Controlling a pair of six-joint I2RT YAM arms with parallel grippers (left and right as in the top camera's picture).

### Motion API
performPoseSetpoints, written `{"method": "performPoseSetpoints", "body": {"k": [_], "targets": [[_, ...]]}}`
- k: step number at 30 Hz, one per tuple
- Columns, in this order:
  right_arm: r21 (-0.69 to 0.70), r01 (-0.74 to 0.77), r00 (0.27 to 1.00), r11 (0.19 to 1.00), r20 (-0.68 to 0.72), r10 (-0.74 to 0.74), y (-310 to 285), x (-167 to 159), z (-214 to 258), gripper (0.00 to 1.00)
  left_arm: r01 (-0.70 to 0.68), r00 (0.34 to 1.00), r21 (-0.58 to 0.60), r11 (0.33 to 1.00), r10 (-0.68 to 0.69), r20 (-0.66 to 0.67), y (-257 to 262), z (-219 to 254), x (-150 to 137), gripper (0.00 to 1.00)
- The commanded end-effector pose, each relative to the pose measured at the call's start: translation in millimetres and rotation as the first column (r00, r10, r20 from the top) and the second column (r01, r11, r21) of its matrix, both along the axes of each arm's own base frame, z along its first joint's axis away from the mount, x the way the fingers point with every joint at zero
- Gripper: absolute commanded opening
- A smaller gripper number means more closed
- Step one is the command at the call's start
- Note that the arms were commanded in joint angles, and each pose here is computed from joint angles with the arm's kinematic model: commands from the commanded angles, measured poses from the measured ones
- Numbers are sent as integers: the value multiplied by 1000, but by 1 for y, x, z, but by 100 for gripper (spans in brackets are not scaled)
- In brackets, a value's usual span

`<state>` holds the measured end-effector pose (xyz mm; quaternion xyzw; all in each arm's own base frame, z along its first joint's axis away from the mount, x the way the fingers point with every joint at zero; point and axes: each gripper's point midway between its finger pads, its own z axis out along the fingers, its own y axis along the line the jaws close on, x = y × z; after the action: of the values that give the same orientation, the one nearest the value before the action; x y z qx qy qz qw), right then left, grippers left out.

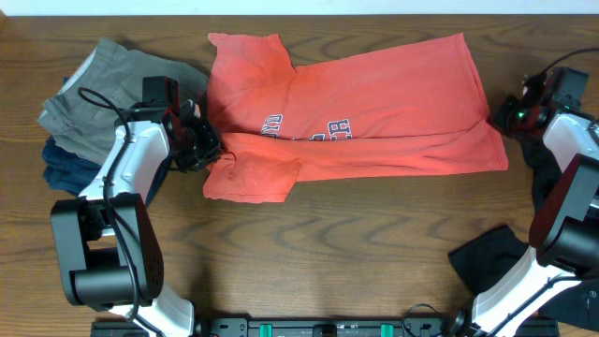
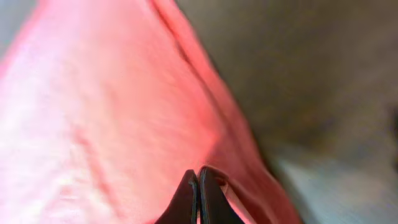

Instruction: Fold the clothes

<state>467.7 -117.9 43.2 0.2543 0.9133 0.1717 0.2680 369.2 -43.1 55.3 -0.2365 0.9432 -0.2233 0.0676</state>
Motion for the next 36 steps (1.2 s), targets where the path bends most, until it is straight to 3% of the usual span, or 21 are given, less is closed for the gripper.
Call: {"method": "performPoseSetpoints", "body": {"k": [1, 7, 12, 15, 17, 24, 30, 36], "targets": [[116, 15, 999, 993, 45, -20, 14, 10, 9, 1, -5, 1000, -14, 1000, 5, -7, 0, -1, -1, 17], [14, 147, 989, 989, 2, -147, -12, 8, 1, 11, -6, 1000, -13, 1000, 5, -7, 0, -1, -1, 17], [-44, 190, 978, 981, -77, -192, -21, -7, -11, 11, -7, 1000, -7, 1000, 7, -8, 1, -1, -1, 17], [-1, 117, 988, 993, -103, -117, -7, -15, -13, 1, -7, 1000, -7, 1000, 7, -8, 1, -1, -1, 17], [36, 25, 993, 999, -113, -21, 8, -22, -11, 1, -7, 1000, -7, 1000, 7, -8, 1, -1, -1, 17], [70, 14, 963, 997, -268, 5, 19, -60, -20, 1, -7, 1000, -7, 1000, 7, -8, 1, -1, -1, 17], [-88, 5, 914, 996, -404, -40, 2, -89, -35, 1, -6, 1000, -14, 1000, 6, -12, 0, -1, -2, 17], [-139, 8, 913, 990, -404, -64, -2, -95, -52, 1, 9, 1000, -75, 997, -8, 16, -9, 10, 1, 13]]}}
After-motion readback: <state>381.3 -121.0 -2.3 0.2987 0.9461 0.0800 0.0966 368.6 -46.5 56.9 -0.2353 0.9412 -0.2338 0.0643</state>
